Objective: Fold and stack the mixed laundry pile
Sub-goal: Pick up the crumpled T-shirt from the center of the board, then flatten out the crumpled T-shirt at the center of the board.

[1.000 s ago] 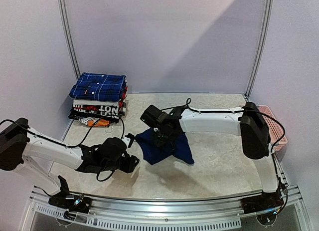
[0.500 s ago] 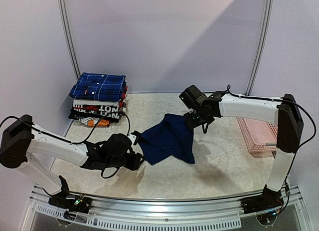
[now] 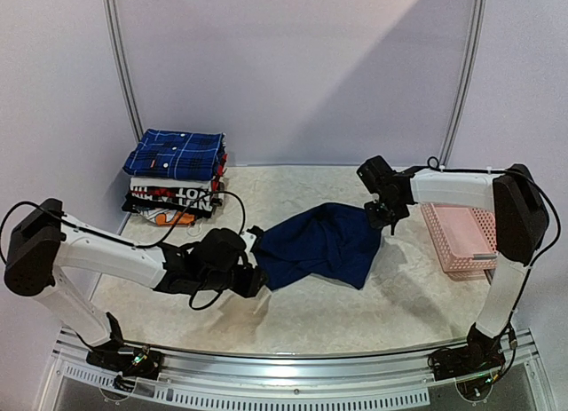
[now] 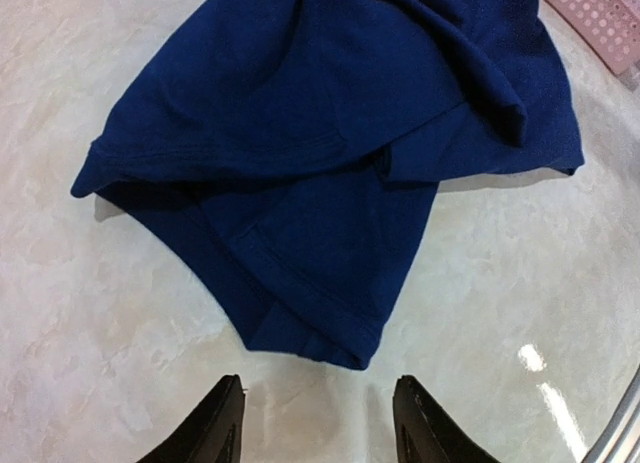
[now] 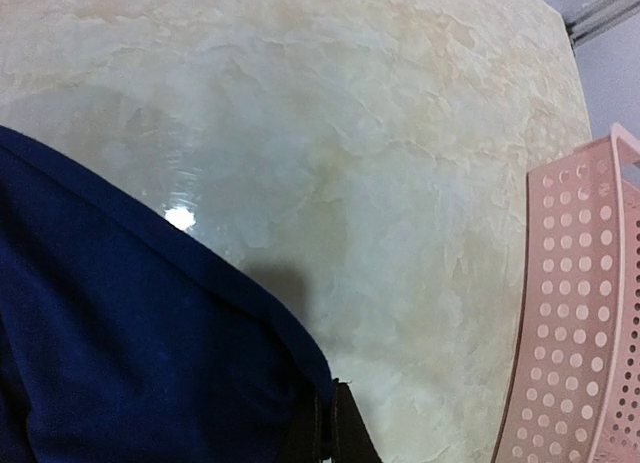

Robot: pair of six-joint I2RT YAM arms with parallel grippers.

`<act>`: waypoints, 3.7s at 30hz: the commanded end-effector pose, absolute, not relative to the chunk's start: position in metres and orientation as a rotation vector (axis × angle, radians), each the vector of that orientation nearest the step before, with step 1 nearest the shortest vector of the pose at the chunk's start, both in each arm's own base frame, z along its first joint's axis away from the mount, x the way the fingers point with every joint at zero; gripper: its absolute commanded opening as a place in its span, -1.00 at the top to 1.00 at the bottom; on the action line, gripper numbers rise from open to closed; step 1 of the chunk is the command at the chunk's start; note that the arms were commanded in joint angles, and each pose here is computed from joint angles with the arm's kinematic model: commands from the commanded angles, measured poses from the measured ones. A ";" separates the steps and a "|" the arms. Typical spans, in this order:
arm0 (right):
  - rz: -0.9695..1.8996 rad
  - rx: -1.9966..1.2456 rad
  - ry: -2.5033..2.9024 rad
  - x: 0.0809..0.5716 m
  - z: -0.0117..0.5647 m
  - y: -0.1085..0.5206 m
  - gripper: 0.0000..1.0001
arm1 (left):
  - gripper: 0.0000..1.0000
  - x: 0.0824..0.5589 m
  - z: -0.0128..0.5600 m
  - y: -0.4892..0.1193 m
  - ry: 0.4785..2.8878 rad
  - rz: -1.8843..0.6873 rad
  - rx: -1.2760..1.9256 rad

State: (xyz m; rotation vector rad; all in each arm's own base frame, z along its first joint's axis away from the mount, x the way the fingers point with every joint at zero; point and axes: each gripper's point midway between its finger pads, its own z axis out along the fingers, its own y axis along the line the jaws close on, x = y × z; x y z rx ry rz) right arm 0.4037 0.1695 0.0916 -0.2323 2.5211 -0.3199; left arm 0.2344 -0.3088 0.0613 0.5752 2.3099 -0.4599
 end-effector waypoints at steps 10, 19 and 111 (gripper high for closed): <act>-0.289 -0.107 2.578 0.377 0.068 0.153 1.00 | -0.27 0.222 0.079 -0.429 2.197 -0.419 1.006; -0.255 -0.110 2.570 0.370 0.070 0.152 1.00 | -0.26 0.238 0.054 -0.470 2.246 -0.397 1.015; 0.193 -0.147 2.609 0.357 0.106 0.212 0.96 | 1.00 0.265 0.234 -0.209 2.128 -0.179 0.340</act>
